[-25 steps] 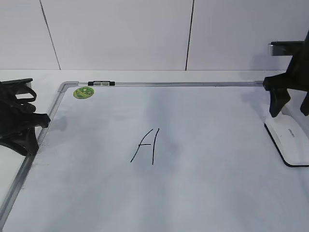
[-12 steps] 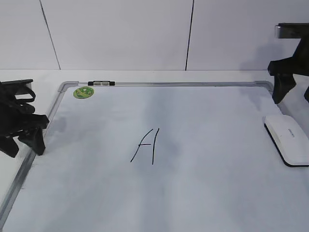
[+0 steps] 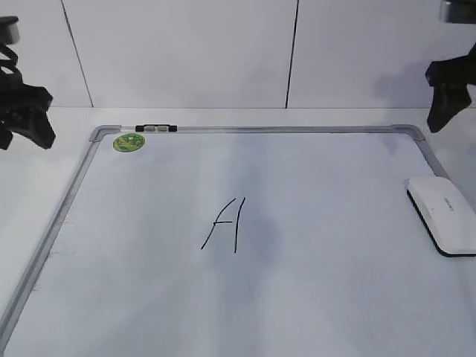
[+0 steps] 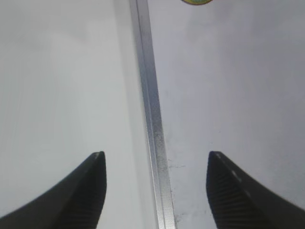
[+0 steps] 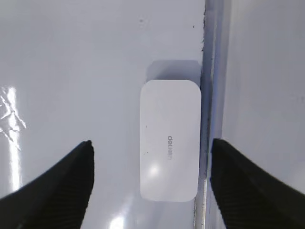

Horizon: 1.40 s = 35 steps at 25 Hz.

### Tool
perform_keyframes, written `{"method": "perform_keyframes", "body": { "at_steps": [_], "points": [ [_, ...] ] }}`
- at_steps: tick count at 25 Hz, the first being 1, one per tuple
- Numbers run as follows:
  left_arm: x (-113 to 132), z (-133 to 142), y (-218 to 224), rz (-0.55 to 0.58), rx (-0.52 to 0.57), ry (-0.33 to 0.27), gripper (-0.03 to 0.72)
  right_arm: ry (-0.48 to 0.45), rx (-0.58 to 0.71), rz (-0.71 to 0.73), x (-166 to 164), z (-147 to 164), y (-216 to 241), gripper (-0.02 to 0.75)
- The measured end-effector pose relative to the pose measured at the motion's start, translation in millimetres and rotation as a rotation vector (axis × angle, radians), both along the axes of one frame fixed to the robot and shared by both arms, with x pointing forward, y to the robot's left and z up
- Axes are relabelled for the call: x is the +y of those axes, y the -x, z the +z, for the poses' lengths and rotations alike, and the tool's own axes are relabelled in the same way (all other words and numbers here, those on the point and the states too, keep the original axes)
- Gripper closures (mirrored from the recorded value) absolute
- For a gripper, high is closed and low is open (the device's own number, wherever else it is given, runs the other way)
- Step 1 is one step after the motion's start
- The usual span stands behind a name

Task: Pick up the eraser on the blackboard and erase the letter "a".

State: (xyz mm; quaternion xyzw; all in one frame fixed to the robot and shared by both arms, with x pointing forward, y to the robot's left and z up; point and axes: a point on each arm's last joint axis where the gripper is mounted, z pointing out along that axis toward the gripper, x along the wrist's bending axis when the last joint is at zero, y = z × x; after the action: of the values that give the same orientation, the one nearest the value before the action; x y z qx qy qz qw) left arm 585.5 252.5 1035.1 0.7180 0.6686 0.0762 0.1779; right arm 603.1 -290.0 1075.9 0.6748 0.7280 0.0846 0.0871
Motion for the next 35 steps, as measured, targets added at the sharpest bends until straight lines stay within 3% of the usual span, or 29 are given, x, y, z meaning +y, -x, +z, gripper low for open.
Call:
{"method": "perform_keyframes", "body": {
  "at_steps": [15, 22, 30, 35],
  "points": [
    [9.5, 103.4, 71.3, -0.016, -0.251, -0.001, 0.194, -0.03, -0.289, 0.015, 0.7, 101.6, 73.1, 0.16],
    [13.6, 134.8, 108.9, -0.021, -0.332, 0.004, 0.194, -0.031, -0.425, 0.021, -0.2, 140.3, 117.1, 0.16],
    [19.0, 134.7, 157.0, -0.023, -0.362, 0.006, 0.194, -0.032, -0.496, 0.025, -1.3, 151.2, 168.0, 0.16],
    [22.7, 120.7, 190.7, -0.023, -0.371, 0.006, 0.194, -0.031, -0.48, 0.025, -2.0, 136.5, 195.2, 0.16]
  ]
}}
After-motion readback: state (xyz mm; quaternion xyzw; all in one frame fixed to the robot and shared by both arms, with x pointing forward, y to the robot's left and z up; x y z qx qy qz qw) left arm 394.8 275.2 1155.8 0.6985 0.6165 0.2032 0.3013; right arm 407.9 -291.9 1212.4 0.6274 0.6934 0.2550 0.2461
